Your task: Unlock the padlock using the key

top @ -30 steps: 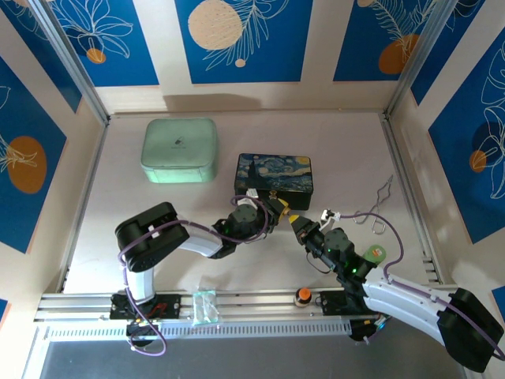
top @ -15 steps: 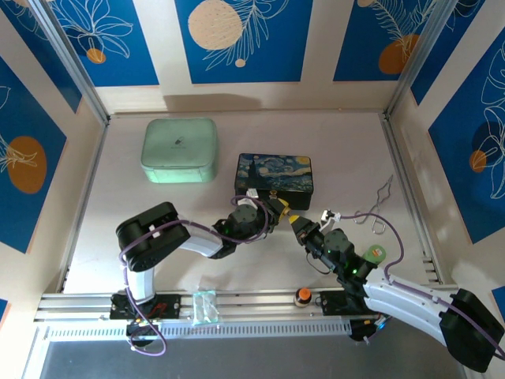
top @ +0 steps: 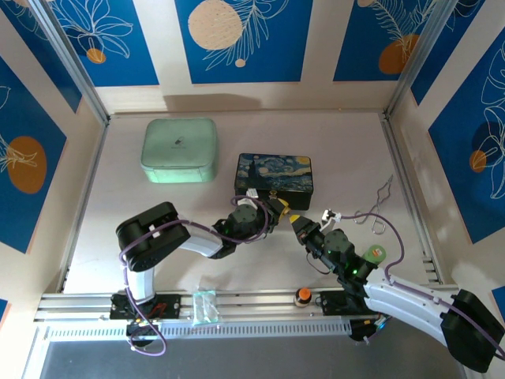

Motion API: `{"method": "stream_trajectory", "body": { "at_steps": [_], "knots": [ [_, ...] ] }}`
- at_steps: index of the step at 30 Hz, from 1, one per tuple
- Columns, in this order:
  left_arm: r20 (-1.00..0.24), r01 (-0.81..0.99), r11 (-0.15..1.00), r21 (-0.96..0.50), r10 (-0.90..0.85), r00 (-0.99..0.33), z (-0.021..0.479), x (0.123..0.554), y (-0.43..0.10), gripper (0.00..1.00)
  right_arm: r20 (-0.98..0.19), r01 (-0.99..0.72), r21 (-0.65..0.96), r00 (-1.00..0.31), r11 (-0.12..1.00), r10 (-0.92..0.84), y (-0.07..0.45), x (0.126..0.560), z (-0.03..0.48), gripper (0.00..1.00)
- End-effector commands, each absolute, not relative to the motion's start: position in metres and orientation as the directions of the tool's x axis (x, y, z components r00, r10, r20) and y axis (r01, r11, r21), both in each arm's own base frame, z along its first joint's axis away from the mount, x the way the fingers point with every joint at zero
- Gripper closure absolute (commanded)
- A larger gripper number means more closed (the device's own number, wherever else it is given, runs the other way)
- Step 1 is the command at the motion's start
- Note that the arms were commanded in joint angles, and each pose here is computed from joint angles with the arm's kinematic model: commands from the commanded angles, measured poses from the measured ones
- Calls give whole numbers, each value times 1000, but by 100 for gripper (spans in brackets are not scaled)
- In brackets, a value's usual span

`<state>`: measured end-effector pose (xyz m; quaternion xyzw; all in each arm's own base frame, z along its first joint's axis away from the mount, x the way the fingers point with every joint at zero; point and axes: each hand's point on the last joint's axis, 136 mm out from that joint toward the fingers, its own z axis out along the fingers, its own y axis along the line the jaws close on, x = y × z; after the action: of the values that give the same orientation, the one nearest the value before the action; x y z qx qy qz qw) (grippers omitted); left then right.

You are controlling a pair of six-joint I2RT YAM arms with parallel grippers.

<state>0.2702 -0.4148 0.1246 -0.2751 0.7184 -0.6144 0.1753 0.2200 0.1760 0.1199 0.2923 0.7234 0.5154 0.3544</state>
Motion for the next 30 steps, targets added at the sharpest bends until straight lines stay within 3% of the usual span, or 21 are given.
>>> {"method": "stream_trajectory", "body": {
  "at_steps": [1,21,30],
  "knots": [
    [97,-141,28,-990,-591,-801,141,271,-419,100,-245,49,944,-557,326,794,169,219,110,100],
    [149,-122,-87,-989,-518,-842,168,253,-442,100,-243,26,950,-562,310,790,164,226,117,100],
    [143,-126,-69,-990,-535,-832,163,257,-443,100,-245,26,948,-578,317,779,167,223,115,100]
  ]
}}
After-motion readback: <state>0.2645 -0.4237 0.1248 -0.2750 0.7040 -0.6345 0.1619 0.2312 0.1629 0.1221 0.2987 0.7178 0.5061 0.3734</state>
